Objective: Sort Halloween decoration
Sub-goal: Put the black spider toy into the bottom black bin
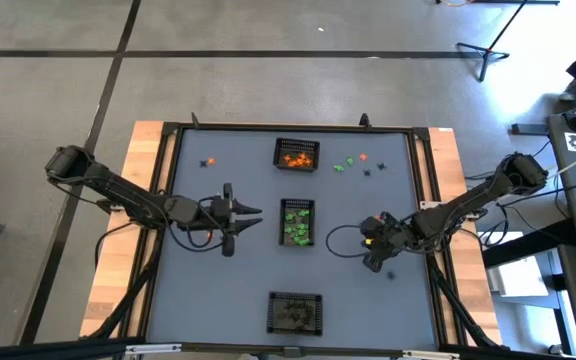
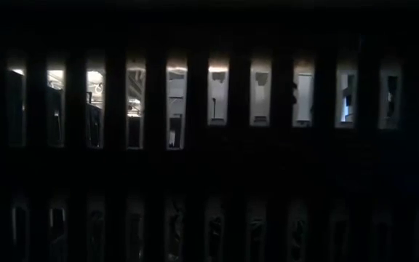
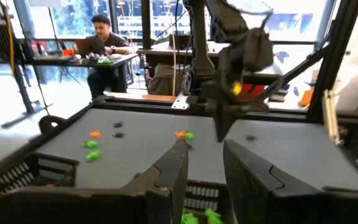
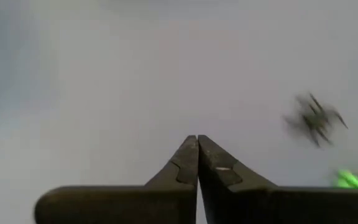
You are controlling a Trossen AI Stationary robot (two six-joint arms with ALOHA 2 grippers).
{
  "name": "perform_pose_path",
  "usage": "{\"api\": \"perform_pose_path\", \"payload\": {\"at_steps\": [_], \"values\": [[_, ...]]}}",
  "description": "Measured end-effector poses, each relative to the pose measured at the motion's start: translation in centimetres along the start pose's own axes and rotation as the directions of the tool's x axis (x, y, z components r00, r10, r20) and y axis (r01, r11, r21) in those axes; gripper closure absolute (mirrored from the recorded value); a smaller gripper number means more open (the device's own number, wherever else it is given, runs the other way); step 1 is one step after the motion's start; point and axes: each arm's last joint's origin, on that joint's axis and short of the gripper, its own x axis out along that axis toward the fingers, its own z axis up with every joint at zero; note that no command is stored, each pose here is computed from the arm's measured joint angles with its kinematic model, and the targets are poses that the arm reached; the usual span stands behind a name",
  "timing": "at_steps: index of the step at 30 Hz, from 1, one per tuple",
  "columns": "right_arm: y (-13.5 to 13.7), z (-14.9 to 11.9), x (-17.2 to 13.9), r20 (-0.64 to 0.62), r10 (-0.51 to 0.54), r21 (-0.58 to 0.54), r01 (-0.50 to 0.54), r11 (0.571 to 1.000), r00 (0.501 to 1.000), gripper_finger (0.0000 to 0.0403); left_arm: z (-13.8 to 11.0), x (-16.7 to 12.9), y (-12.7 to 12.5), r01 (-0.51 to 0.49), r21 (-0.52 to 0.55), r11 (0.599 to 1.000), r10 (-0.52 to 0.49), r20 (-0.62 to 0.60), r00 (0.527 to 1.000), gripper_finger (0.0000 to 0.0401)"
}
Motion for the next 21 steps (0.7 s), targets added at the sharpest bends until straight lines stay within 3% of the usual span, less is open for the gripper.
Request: {"api": "perform_pose_path", "payload": {"at_steps": [3,7,11,15,21], "values": [[1.1,1.2,-0.8,0.046,0.046,-0.036,-0.044,0.998,0.998,0.0401,0.0,0.0,0.0,0.000,0.021,1.000,0.000,-0.002,1.000,0.0307],[1.5,1.4,-1.2,0.012,0.089,-0.067,-0.088,0.994,0.996,0.0398,0.0,0.0,0.0,0.000,0.020,1.000,0.000,-0.002,1.000,0.0307],[1.5,0.8,-1.2,-0.135,0.159,-0.065,-0.168,0.984,0.978,0.0398,0.0,0.0,0.0,0.001,0.021,1.000,-0.001,-0.002,1.000,0.0307],[1.7,0.0,-1.4,-0.290,0.238,-0.037,-0.259,0.965,0.927,0.0397,0.0,0.0,0.0,0.001,0.021,1.000,-0.001,-0.002,1.000,0.0307],[2.0,-0.9,-1.8,-0.366,0.250,0.012,-0.264,0.964,0.896,0.0397,0.0,0.0,0.0,0.002,0.020,1.000,-0.002,-0.003,1.000,0.0307]]}}
